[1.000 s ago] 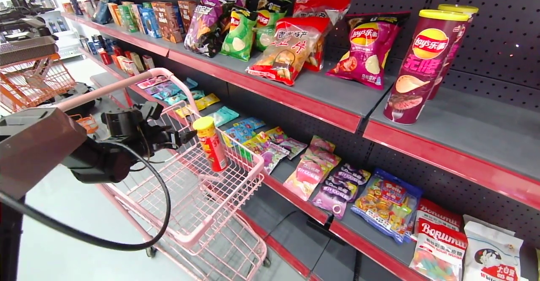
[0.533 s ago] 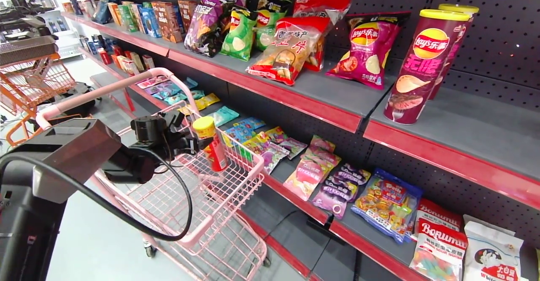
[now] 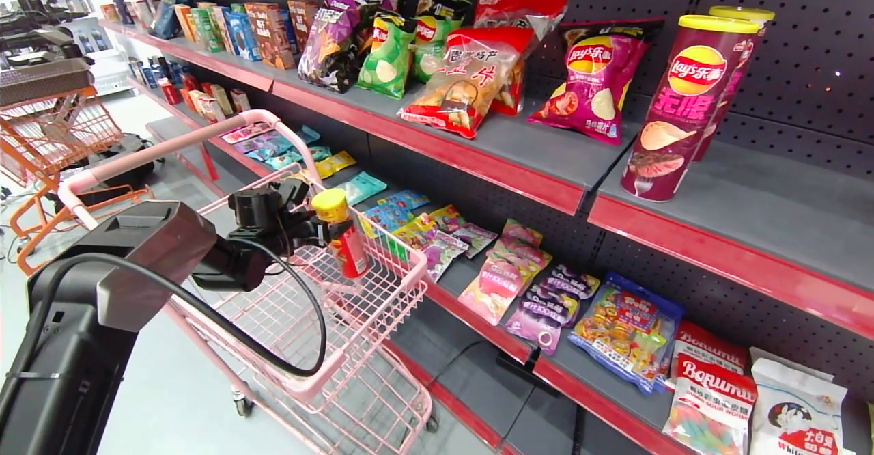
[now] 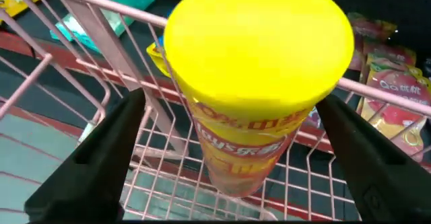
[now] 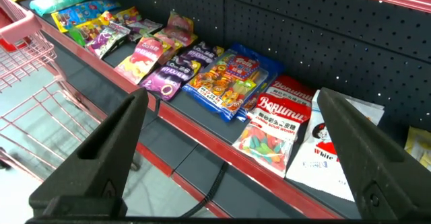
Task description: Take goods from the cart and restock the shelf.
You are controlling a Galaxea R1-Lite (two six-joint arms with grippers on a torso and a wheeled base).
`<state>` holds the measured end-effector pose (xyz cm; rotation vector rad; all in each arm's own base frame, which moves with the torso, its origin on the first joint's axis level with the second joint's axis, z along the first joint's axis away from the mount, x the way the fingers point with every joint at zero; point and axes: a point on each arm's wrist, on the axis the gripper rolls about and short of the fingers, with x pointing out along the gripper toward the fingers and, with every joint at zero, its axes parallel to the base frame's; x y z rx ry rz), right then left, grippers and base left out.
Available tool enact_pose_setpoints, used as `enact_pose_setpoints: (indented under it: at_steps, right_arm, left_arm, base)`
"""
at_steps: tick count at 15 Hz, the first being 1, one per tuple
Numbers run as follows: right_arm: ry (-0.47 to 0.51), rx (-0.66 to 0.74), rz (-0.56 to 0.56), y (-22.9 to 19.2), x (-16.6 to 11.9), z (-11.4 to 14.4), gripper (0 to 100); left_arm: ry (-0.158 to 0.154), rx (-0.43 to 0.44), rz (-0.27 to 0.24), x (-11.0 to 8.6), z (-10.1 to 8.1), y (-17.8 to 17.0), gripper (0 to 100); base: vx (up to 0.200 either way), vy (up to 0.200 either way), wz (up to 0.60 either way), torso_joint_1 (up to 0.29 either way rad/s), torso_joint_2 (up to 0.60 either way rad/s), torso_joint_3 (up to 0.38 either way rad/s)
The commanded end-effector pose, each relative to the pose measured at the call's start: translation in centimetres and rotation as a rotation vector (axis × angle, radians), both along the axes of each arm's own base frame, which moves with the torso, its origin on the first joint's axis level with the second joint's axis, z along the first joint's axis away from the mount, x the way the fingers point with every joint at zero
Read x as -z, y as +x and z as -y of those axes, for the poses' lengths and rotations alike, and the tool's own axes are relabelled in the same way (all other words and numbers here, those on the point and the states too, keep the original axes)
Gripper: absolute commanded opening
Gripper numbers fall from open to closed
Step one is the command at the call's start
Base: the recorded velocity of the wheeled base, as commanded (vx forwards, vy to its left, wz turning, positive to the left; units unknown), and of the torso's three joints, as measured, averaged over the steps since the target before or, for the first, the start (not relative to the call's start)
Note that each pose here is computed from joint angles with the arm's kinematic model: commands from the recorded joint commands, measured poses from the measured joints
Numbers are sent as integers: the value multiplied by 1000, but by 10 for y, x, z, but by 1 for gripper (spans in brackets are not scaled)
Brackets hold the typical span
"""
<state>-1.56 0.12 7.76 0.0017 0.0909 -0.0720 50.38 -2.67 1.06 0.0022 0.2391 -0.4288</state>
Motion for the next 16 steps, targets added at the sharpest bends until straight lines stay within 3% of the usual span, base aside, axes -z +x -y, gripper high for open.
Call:
enact_pose_setpoints:
  at_steps: [1,6,7,12,14,16]
  right_arm:
    - [-1,-2,-1,0,0,0,100]
    - [-1,-2,-1,0,0,0,100]
    - [-1,-3,-1,0,0,0,100]
    - [-1,-2,-1,0,0,0,100]
    - [-1,-2,-1,0,0,0,100]
    - [0,-3,-1,0,0,0,100]
  left_arm:
    - [0,7,4,0,4,4,100]
    - [2,12,-6,12,11,11,100]
    - [3,11,-6,13,12,13,0]
    - [7,7,-24,6,12,15,0]
    - [8,-19,-15,-29,1,8,0]
    - [5,-35,-35,-83,-8,-9,0]
  base:
    - [0,0,0,0,0,0]
    - [0,0,0,0,0,0]
    - [0,0,0,0,0,0]
    - [0,0,0,0,0,0]
    - [0,0,0,0,0,0]
    - [0,0,0,0,0,0]
